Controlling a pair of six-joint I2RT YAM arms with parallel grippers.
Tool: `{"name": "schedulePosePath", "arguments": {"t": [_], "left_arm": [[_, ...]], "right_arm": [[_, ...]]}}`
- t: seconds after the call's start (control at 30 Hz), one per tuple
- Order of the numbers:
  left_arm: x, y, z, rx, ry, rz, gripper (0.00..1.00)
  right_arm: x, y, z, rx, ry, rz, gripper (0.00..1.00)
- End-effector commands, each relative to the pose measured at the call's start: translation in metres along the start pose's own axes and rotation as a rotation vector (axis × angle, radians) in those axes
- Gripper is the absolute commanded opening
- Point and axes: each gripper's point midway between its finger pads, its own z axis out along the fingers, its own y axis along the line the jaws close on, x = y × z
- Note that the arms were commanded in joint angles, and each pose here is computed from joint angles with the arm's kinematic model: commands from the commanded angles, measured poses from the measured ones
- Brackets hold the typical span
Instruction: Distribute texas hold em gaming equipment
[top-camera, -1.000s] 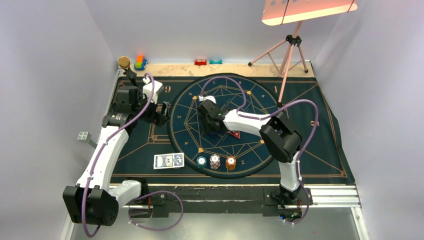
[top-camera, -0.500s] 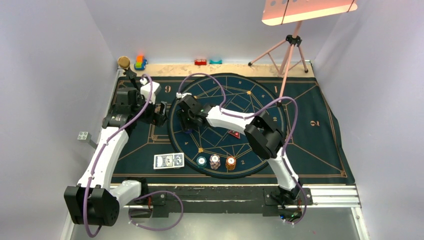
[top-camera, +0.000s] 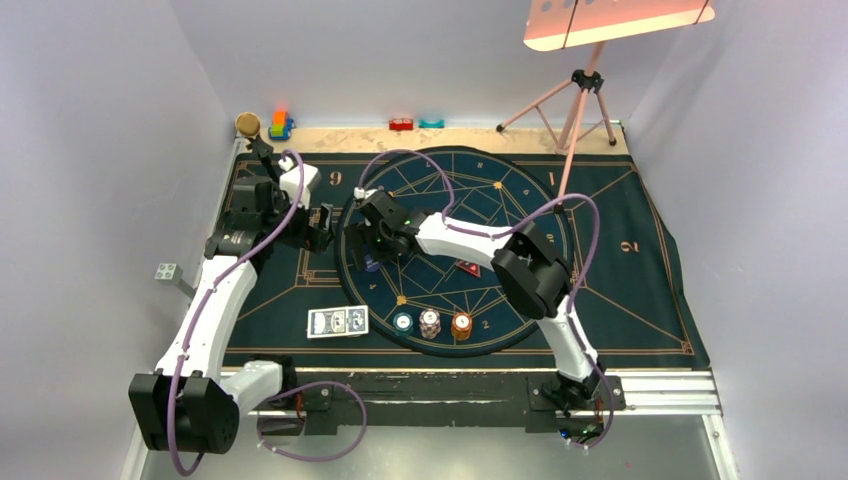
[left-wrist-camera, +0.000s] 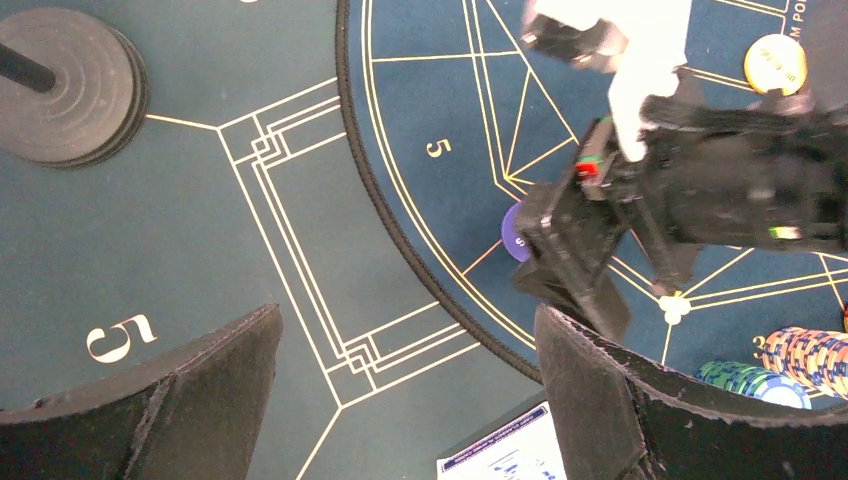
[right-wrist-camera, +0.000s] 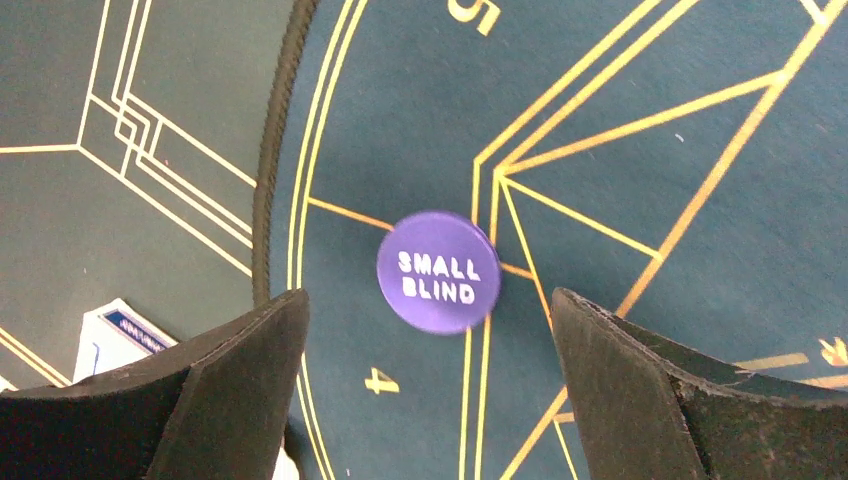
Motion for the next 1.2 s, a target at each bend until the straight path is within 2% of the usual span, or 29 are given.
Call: {"name": "schedulePosePath", "arguments": {"t": [0.0, 0.17, 0.3, 0.4, 0.77, 1.17], "left_arm": [[-0.005, 0.003, -0.001, -0.008, -0.033, -0.009, 1.0], [-0.005, 0.003, 0.0, -0.004, -0.032, -0.011, 1.0], [-0.004, 0.0, 0.001, 0.014, -0.028, -0.009, 1.0], [-0.005, -0.003, 0.001, 0.028, -0.029, -0.008, 1.0], [-0.004, -0.008, 0.002, 0.061, -0.016, -0.008, 1.0], [-0.004, -0.009, 0.003, 0.072, -0.004, -0.008, 1.0]], "right_arm": [[-0.051, -0.017, -0.059, 0.028, -0.157, 0.028, 0.95], [-0.052, -0.093, -0.1, 0.228, -0.206, 0.117, 0.96], [-0.031, -0.149, -0.12, 0.4, -0.199, 0.161, 0.96], [-0.013, -0.177, -0.126, 0.465, -0.172, 0.191, 0.96], [0.03, -0.197, -0.102, 0.482, -0.053, 0.234, 0.97], [0.048, -0.203, -0.089, 0.481, -0.017, 0.228, 0.87]]}}
